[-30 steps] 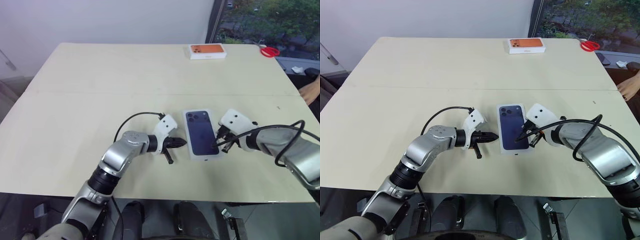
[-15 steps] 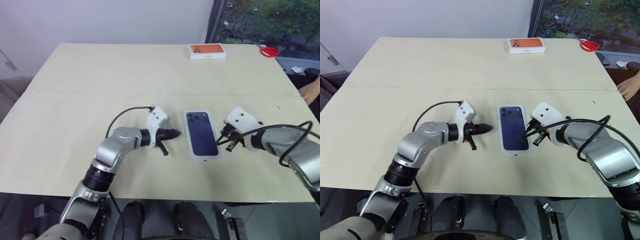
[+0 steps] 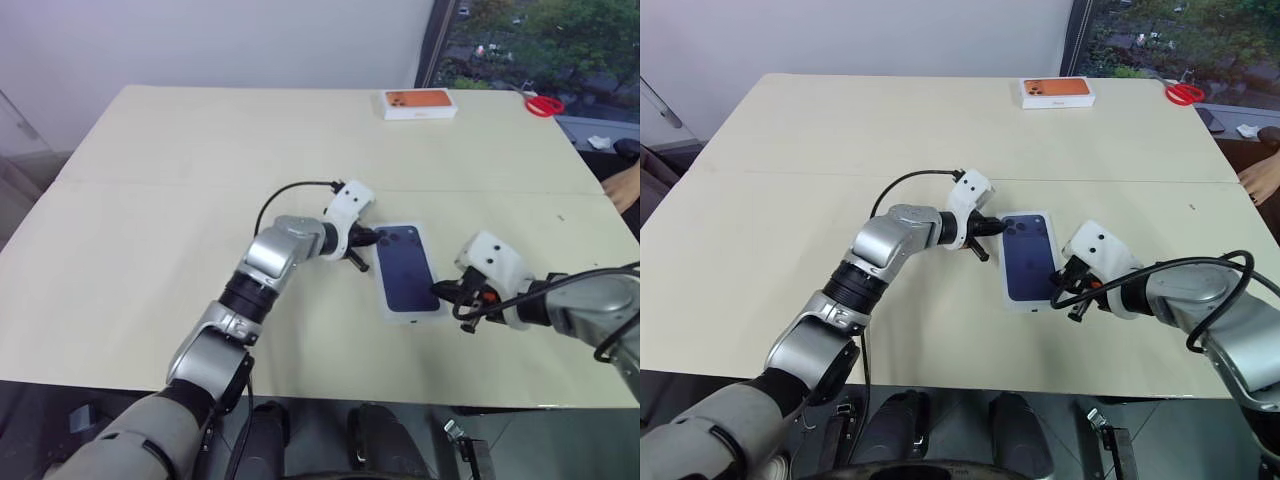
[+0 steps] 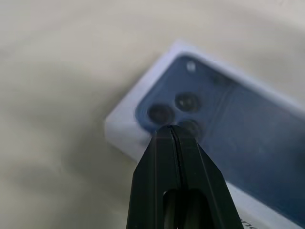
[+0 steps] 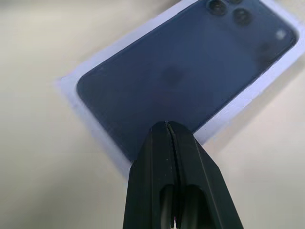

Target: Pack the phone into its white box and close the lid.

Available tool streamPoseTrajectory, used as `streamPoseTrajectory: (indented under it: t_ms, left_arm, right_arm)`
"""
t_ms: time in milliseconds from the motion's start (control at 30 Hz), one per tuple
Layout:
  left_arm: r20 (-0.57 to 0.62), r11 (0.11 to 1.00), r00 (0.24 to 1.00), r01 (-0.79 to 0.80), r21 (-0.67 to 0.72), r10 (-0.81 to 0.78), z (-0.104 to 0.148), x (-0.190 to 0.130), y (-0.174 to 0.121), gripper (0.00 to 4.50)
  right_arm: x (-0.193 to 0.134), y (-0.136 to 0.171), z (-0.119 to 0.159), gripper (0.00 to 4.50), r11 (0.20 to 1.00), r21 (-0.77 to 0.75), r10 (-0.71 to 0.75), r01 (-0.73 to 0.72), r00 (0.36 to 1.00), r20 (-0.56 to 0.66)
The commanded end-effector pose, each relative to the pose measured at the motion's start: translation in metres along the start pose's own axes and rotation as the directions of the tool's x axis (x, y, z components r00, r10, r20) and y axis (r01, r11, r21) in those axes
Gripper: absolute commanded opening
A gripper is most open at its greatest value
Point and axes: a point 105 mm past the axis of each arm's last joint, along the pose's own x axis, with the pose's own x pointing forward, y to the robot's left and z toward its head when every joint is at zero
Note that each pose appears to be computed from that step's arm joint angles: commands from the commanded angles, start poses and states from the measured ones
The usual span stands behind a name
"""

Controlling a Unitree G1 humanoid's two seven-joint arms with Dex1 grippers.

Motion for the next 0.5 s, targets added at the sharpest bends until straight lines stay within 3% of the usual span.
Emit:
streamPoseTrajectory:
  t_ms: [33, 233, 333, 500]
  left_arm:
    - [-0.084, 0.999, 0.996, 0.003, 0.047, 0.001, -0.016, 0.009, -0.001, 0.0]
    - [-0.123, 1.0, 0.992, 0.016, 0.014, -0.014, -0.036, 0.009, -0.003, 0.0]
    - [-0.066, 0.999, 0.998, 0.009, -0.035, -0.011, -0.032, 0.004, -0.001, 0.0]
    - [0.284, 0.999, 0.959, -0.011, -0.051, 0.026, 0.014, -0.045, 0.016, 0.0]
  right_arm:
    - [0.008, 0.005, -0.01, 0.02, 0.998, 0.05, -0.023, 0.024, 0.999, -0.028]
    - [0.017, 0.01, -0.025, 0.02, 0.993, 0.112, -0.031, 0.039, 0.997, -0.073]
    - [0.018, 0.011, -0.023, 0.02, 0.992, 0.116, -0.034, 0.041, 0.997, -0.064]
    - [0.009, -0.017, 0.012, 0.02, 0.981, 0.078, -0.186, 0.178, 0.975, 0.119]
